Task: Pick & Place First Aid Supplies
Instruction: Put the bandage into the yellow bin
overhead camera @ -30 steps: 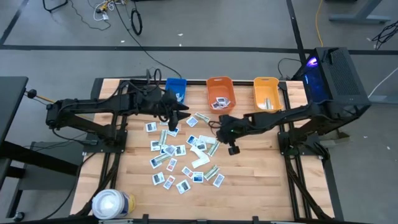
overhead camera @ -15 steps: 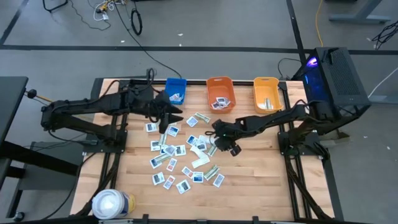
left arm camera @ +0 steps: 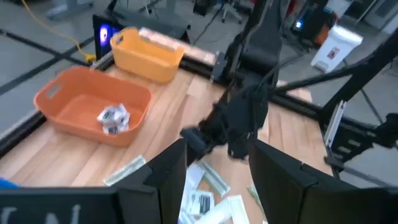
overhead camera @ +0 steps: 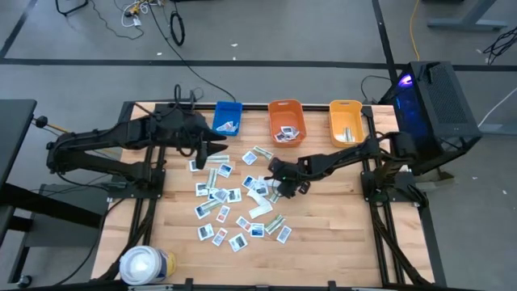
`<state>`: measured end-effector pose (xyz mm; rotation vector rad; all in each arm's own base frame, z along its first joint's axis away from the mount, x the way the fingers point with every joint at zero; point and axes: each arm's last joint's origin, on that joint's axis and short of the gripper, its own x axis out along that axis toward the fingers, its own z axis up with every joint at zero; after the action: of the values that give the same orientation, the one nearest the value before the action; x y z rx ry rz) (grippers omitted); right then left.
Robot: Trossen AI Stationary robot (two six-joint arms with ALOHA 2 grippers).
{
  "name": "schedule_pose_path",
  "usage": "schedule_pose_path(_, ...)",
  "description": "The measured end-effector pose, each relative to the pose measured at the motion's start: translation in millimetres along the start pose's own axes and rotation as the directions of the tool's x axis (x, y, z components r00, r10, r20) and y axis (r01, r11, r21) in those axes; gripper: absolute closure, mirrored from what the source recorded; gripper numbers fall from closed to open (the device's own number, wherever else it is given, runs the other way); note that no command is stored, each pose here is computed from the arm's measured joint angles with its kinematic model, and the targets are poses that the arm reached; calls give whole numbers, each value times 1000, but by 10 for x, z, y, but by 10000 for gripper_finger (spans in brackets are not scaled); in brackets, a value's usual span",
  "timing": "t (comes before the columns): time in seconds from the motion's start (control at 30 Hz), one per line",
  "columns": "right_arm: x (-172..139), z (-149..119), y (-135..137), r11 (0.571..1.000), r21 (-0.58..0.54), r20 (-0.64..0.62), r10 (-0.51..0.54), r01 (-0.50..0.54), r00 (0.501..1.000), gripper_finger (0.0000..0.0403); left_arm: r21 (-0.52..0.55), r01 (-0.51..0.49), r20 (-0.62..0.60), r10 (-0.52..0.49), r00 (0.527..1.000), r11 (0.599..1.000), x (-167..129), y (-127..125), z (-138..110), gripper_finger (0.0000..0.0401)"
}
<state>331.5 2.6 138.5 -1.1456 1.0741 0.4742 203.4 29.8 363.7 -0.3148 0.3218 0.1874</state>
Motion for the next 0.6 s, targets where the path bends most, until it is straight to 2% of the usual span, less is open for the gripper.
schedule_pose_path(0.27,3,-15,-31,994,-105,-4,-25,24,1000,194,0,-4,7,4,1000,1000,-33,0,5,224)
schedule_pose_path(0.6,3,8,-16,993,-119,108,31,-18,994,202,0,-3,1,3,1000,1000,-33,1,0,224)
